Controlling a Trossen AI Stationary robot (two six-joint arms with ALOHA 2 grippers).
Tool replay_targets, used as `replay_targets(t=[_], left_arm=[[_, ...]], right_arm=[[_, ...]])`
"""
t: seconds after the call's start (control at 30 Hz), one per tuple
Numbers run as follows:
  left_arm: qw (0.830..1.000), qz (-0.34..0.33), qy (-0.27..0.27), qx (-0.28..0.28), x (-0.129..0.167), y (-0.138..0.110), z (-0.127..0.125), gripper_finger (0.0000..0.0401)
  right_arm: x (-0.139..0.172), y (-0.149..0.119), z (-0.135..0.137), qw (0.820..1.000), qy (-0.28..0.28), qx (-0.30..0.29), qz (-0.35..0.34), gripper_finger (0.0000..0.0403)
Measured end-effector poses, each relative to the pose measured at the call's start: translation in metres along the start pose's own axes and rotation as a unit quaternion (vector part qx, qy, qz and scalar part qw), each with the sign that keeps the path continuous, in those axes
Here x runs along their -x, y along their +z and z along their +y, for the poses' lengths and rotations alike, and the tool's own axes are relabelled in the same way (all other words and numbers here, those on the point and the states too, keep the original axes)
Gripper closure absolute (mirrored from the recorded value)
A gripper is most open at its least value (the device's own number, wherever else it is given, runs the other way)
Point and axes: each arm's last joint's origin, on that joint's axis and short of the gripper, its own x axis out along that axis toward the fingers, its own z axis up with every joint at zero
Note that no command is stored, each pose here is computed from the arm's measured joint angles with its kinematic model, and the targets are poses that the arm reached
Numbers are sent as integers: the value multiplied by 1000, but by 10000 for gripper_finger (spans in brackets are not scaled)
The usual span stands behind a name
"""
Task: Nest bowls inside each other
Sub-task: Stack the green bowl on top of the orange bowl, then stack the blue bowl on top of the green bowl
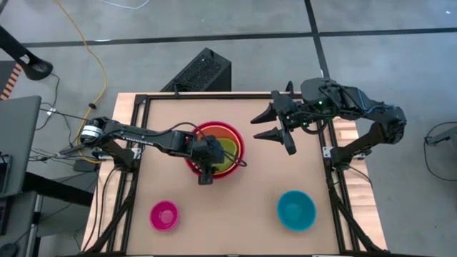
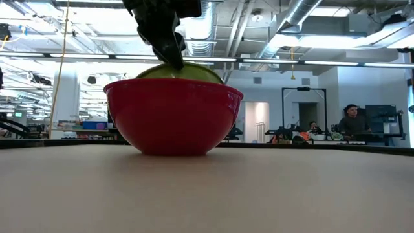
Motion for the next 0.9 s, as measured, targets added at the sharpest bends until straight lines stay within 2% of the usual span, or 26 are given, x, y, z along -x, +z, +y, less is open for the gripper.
replay_targets(t=[0.33, 0.47, 0.7, 0.9], left_arm=[[999, 1, 28, 33, 0, 0, 23, 186], [999, 1, 15, 41, 0, 1, 26, 179], [995, -38, -52, 74, 10, 8, 23, 178], [994, -56, -55, 82, 20, 10, 24, 179]], right_arm=[[0, 0, 0, 1000, 0, -8, 0, 168], [0, 0, 0, 1000, 0, -12, 1, 168], [0, -3, -1, 1000, -8, -15, 17, 168], [0, -4, -1, 1000, -14, -16, 20, 168]])
